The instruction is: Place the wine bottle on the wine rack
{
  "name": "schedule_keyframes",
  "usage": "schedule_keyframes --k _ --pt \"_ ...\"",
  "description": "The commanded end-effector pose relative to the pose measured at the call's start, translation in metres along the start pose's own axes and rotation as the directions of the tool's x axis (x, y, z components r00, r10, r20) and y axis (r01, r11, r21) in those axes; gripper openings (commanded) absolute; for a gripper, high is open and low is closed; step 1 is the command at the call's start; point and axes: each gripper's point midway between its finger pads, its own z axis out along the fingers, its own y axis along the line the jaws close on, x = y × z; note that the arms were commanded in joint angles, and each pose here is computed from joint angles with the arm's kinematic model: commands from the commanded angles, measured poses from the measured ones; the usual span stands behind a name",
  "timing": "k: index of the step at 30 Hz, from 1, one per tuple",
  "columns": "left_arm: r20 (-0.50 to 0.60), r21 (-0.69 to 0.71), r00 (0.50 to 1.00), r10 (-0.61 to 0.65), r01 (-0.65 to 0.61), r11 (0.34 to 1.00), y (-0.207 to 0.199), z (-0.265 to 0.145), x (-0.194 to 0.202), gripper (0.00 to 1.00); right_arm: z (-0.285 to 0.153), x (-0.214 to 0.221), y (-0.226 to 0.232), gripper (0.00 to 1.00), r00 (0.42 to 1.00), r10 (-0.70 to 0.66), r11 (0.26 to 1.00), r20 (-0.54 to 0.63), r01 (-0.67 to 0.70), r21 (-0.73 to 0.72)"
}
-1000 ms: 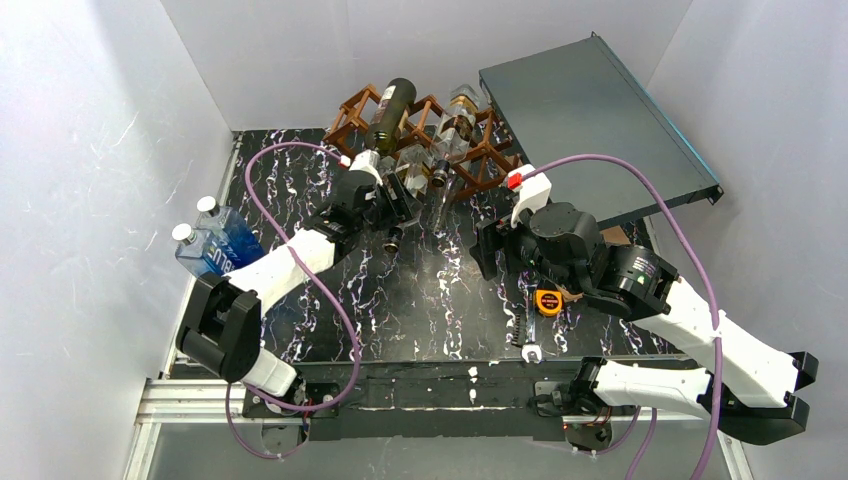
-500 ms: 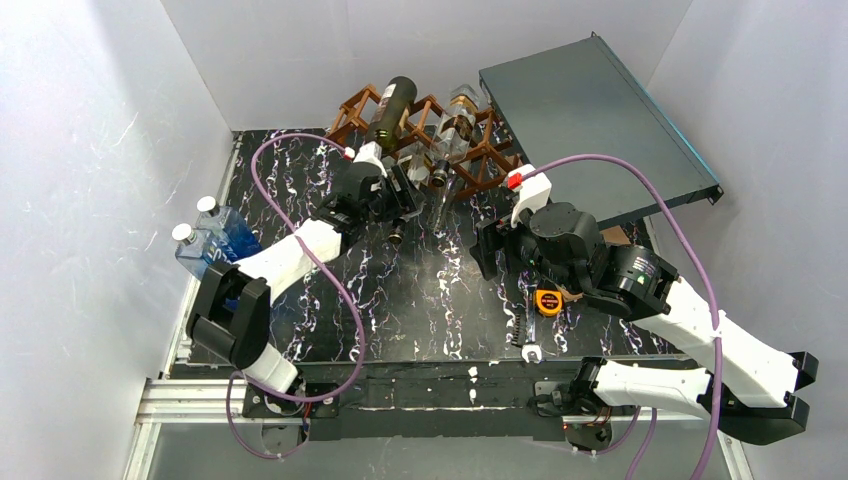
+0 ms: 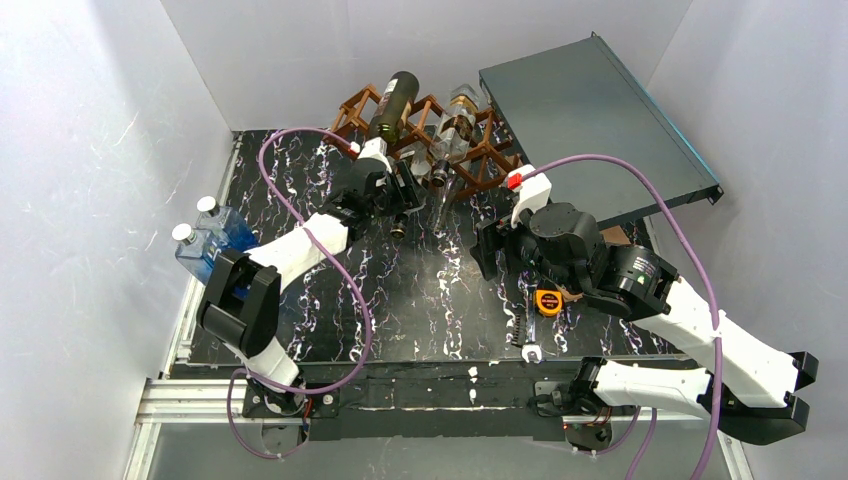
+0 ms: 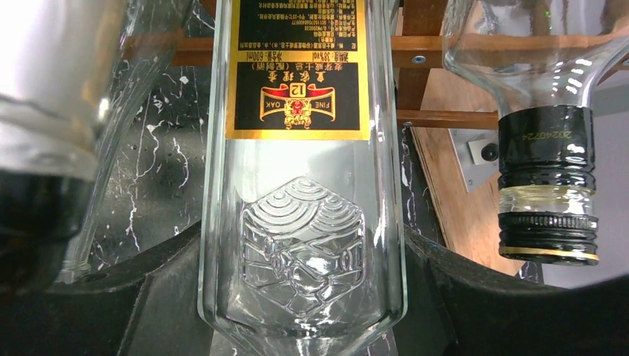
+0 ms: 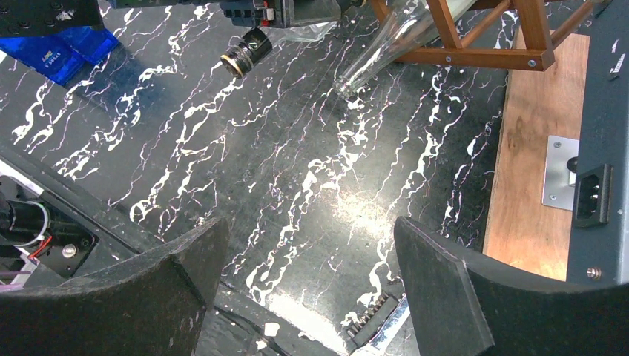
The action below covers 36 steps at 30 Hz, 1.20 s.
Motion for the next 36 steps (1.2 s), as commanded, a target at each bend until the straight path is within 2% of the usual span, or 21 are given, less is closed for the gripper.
schedule_keyframes --k 1,9,14,22,29,36 --pt "0.220 0.125 0.975 -0.028 0.000 0.992 -0.041 -0.019 -0.067 0.00 -0.009 -0.017 -0.002 0.91 0.998 0.010 1.000 0.062 -0.010 -0.001" --pt "0.249 0.088 0.967 0.048 -0.072 0.994 -0.035 -0.036 -0.061 0.00 -0.007 -0.016 0.000 0.91 0.998 0.012 1.000 0.059 -0.011 -0.009" --pt "0.275 0.015 0.940 0.203 -0.215 0.976 -0.038 -0.045 -0.058 0.00 -0.004 -0.014 0.002 0.91 0.999 0.008 1.000 0.053 -0.007 -0.014" --pt "0.237 -0.101 0.908 0.344 -0.330 0.939 -0.032 -0.034 -0.063 0.00 -0.005 -0.017 0.002 0.91 0.998 0.006 1.000 0.056 -0.005 -0.013" --pt "0.199 -0.150 0.894 0.403 -0.378 0.913 -0.035 -0.027 -0.069 0.00 -0.003 -0.016 0.001 0.92 0.999 0.002 1.000 0.053 -0.002 -0.004" --pt "0.138 -0.174 0.913 0.384 -0.360 0.917 -0.037 -0.013 -0.067 0.00 -0.002 -0.018 0.004 0.91 0.999 -0.004 1.000 0.052 0.005 -0.013"
